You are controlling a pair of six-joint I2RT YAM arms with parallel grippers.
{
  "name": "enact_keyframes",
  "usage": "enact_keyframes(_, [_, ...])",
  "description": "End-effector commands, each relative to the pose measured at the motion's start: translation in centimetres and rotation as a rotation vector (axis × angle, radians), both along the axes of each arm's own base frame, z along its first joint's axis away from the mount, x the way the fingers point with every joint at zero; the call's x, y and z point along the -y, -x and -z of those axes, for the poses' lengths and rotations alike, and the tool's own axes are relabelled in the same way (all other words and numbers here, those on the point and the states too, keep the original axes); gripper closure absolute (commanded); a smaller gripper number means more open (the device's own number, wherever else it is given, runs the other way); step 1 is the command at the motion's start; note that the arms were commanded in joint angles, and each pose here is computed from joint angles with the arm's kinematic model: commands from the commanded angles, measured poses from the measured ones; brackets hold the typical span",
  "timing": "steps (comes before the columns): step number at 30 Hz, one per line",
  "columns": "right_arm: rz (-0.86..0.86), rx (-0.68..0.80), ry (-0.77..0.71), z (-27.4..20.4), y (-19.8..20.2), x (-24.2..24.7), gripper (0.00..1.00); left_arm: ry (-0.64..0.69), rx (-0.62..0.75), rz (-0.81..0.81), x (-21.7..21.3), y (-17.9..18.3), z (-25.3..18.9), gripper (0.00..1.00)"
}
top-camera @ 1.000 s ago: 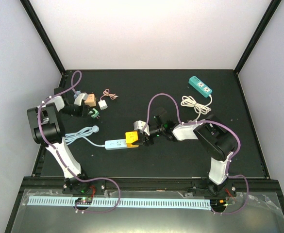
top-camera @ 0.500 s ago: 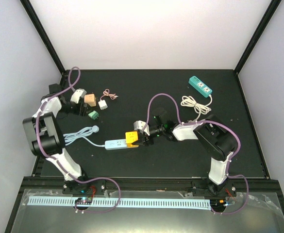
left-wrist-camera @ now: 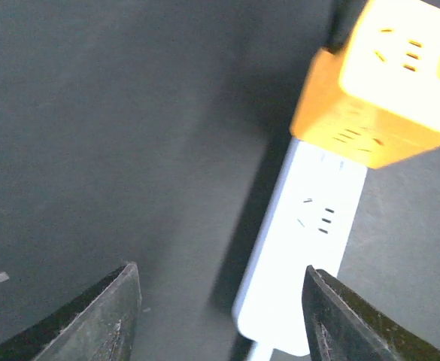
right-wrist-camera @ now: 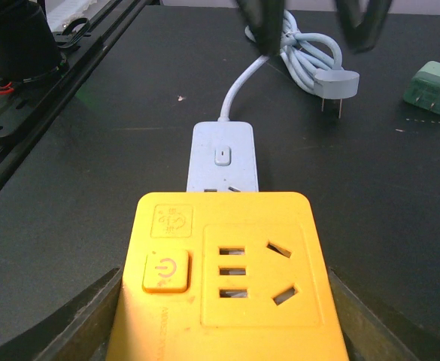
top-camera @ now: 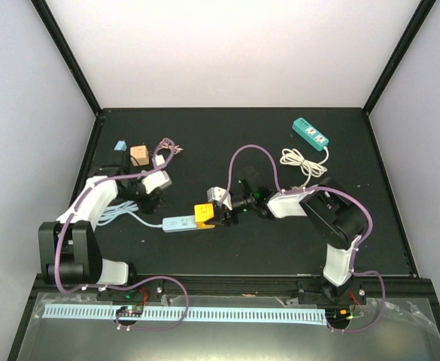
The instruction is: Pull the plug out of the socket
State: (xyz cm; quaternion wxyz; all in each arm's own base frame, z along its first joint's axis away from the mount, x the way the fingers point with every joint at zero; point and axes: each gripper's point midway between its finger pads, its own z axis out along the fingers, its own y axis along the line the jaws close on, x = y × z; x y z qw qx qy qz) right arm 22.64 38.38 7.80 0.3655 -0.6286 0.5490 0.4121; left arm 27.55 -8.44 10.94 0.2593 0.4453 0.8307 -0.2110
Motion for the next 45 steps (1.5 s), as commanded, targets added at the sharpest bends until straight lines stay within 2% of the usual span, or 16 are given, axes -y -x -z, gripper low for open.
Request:
enact_keyframes(1, [0.059,-0.036,0.134,4.3,0.4,1.1,0.98,-0.055,0.043,0.127,1.7,1.6,1.0,0.40])
enact_keyframes(7, [0.060,-0.030,0.126,4.1,0.4,1.2,0.98,-0.066,-0.019,0.158,4.0,2.3,2.8,0.45])
enact_keyframes(17, [0.060,-0.020,0.118,3.9,0.5,1.3,0.99,-0.183,-0.095,0.168,5.7,2.4,6.4,0.48])
enact_keyframes(23, [0.060,-0.033,0.109,3.7,0.5,1.2,0.99,-0.275,-0.101,0.199,5.1,2.8,8.3,0.50])
enact_keyframes(37, [0.044,-0.156,0.022,0.8,1.2,0.8,0.99,-0.370,-0.114,0.225,4.5,3.9,10.6,0.58])
enact_keyframes(45, [0.030,0.028,0.007,0.3,1.6,1.8,0.99,-0.383,-0.135,0.221,4.4,3.9,10.8,0.60])
